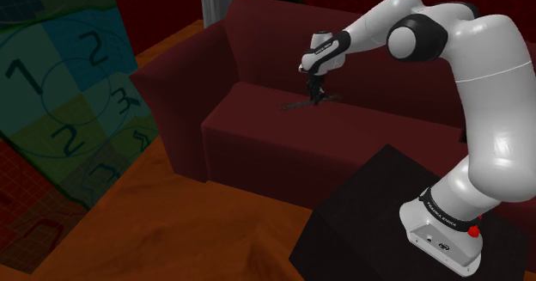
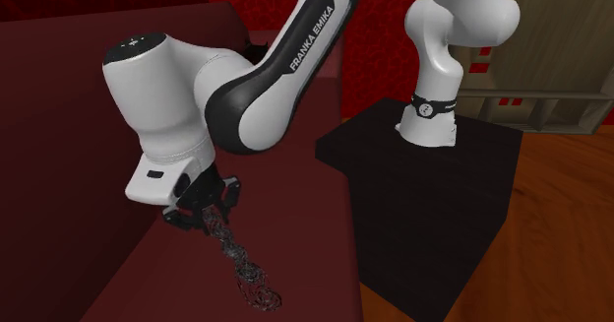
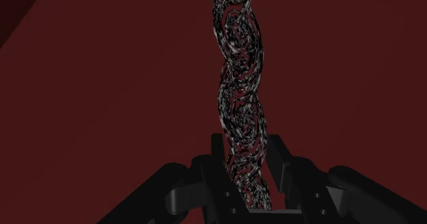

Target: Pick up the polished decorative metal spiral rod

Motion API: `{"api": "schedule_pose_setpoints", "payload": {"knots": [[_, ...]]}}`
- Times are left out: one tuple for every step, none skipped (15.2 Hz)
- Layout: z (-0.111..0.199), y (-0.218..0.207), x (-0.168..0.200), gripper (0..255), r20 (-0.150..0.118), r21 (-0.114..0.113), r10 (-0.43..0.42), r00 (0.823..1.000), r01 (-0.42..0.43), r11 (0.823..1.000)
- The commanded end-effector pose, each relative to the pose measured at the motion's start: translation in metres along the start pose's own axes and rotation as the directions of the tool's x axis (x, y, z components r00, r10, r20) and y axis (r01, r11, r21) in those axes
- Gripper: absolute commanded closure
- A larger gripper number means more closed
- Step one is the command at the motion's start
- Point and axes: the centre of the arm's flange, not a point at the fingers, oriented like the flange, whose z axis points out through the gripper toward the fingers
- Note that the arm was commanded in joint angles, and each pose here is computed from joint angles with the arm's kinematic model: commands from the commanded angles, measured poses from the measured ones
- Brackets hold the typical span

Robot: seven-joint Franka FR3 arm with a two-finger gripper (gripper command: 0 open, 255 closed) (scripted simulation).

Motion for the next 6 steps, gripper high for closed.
{"api": "schedule_pose_setpoints", "payload": {"knots": [[-0.010,-0.002,-0.001,255,0.000,0.000,0.000,1.000,0.000,1.000],[-0.016,-0.002,-0.001,255,0.000,0.000,0.000,1.000,0.000,1.000],[-0.021,-0.003,-0.002,255,0.000,0.000,0.000,1.000,0.000,1.000],[-0.026,-0.003,-0.002,255,0.000,0.000,0.000,1.000,0.000,1.000],[-0.027,-0.003,-0.003,255,0.000,0.000,0.000,1.000,0.000,1.000],[-0.027,-0.003,-0.003,255,0.000,0.000,0.000,1.000,0.000,1.000]]}}
